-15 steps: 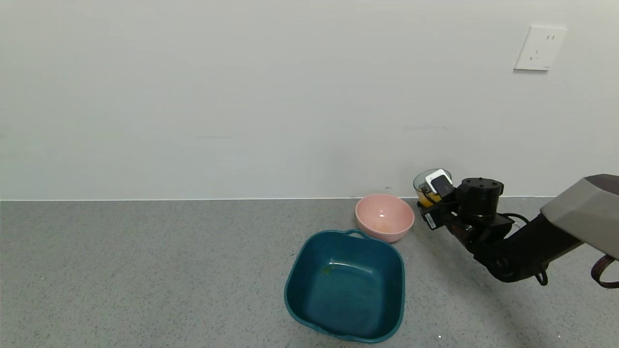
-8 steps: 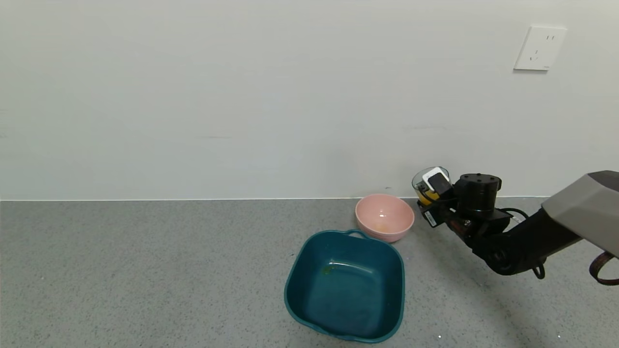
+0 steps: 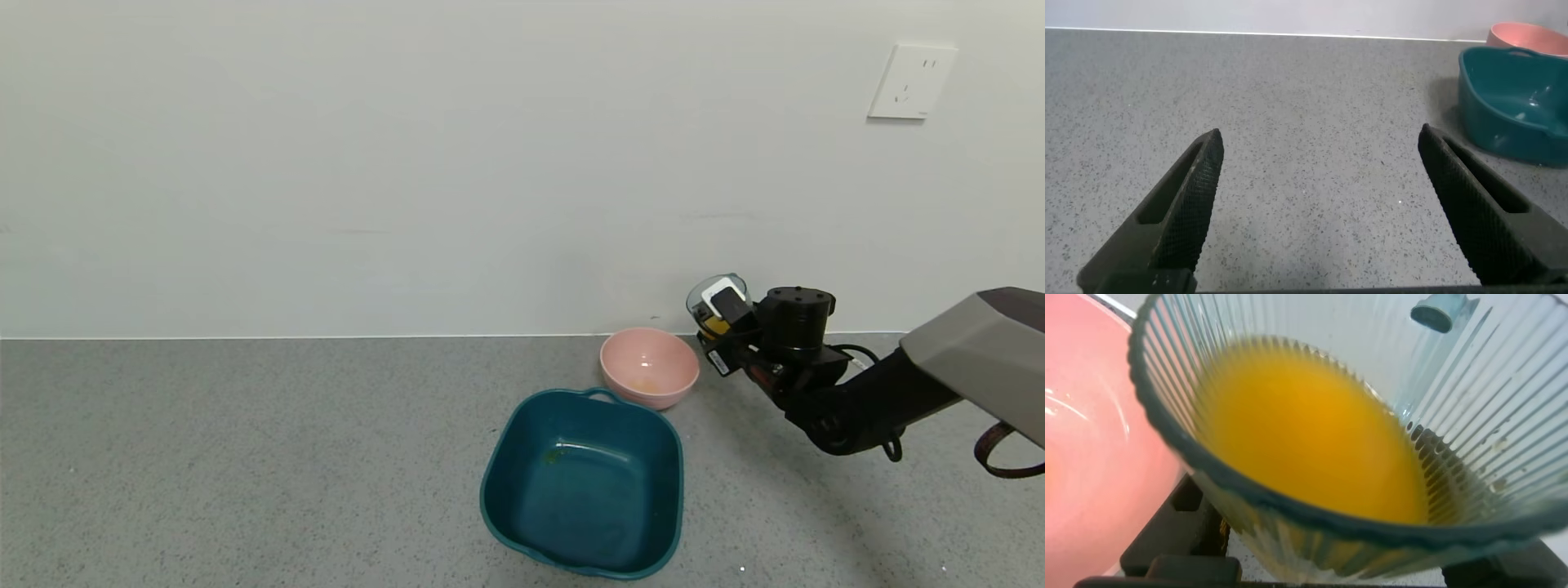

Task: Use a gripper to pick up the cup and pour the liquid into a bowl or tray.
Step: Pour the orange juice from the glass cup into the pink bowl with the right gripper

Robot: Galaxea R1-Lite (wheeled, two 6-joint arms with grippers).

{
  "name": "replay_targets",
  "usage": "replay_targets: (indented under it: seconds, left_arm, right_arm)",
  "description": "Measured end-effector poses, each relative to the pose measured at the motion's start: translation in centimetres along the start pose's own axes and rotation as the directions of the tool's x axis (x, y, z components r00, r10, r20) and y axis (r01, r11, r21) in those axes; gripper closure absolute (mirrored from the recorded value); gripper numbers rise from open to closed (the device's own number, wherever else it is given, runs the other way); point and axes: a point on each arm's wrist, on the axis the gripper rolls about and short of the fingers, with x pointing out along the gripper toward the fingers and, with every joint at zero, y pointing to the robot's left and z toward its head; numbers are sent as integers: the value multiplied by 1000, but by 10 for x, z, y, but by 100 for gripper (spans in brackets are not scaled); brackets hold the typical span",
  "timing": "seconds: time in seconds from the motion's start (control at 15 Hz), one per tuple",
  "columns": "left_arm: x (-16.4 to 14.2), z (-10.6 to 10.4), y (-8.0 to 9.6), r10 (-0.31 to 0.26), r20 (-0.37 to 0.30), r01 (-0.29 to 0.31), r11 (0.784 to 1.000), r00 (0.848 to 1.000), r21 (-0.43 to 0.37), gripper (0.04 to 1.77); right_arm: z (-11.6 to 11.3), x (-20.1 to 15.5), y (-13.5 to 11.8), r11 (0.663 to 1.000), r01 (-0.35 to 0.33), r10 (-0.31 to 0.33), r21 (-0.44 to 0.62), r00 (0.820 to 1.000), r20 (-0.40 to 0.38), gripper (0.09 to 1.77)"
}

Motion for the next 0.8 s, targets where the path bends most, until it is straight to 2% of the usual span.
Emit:
replay_targets:
  seconds: [0.4, 0.8]
  left_arm:
    - [0, 0, 0, 0, 0, 0, 1000, 1000, 0, 9]
    - [0, 0, 0, 0, 0, 0, 1000, 1000, 0, 9]
  right_arm:
    - [-1, 3, 4, 999, -5, 5, -53, 1000, 0, 49]
    - [-1, 5, 6, 982, -7, 7, -190, 1000, -1, 49]
